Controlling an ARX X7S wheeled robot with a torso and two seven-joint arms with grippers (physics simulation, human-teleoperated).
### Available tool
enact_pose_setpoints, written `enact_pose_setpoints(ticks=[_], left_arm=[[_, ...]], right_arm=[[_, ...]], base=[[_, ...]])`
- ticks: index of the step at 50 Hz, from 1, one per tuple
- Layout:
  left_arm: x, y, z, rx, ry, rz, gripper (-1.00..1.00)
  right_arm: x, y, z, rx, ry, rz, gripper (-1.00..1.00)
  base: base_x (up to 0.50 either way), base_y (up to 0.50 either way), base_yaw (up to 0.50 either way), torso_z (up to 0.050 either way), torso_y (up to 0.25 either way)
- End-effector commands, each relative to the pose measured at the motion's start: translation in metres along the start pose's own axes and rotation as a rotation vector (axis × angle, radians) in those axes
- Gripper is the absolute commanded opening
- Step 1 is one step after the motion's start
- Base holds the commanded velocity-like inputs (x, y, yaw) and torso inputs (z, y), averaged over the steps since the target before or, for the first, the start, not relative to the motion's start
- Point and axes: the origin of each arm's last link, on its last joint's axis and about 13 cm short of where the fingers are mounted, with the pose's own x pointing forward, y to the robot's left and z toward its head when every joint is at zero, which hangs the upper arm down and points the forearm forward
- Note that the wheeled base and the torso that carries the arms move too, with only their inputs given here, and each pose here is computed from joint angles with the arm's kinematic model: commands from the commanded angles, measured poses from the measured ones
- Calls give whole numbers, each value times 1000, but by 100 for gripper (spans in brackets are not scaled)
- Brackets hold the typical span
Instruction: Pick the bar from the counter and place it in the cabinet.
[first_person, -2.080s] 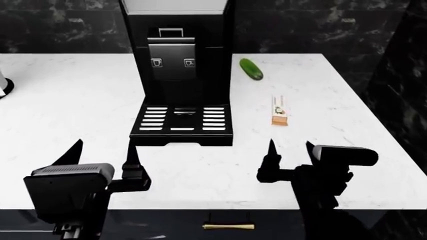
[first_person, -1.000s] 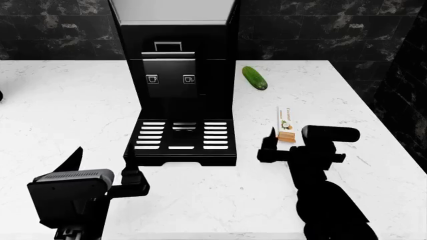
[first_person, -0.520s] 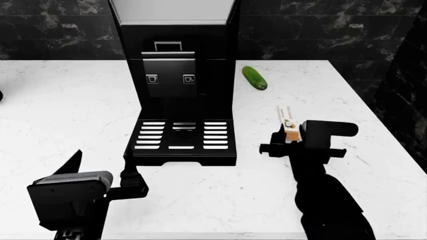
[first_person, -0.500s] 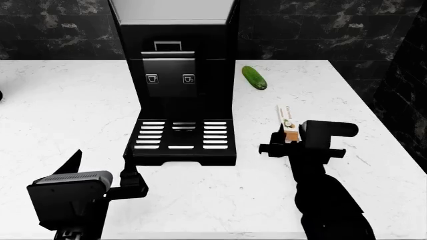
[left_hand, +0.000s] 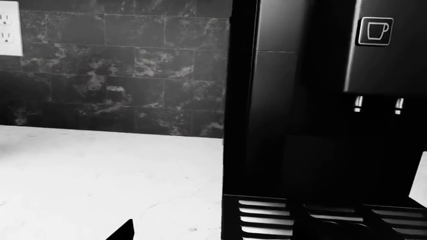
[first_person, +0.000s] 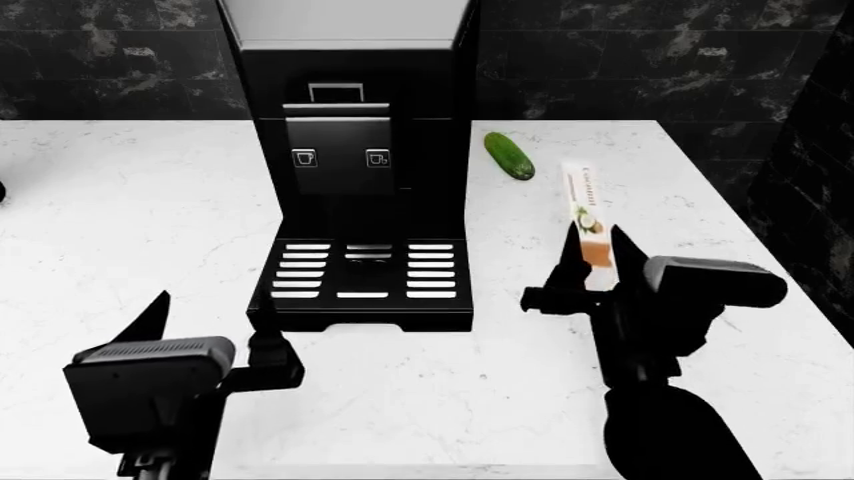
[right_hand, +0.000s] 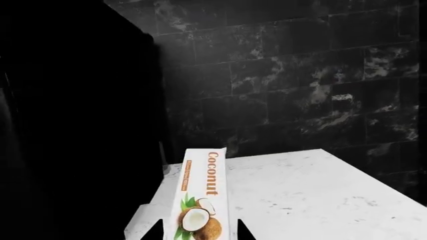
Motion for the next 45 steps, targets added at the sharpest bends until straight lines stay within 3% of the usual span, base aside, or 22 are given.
enact_pose_setpoints(ticks=[1, 30, 45], left_arm=[[5, -7, 2, -11, -33, -13, 100], [4, -10, 2, -23, -46, -22, 100], [5, -9, 14, -1, -114, -12, 100]], right_arm=[[-25, 7, 2, 10, -121, 19, -100], [-51, 10, -11, 19, -128, 2, -100], [-53, 9, 17, 11, -266, -16, -100]], base=[[0, 0, 0, 0, 0], [0, 0, 0, 0, 0], [0, 0, 0, 0, 0]])
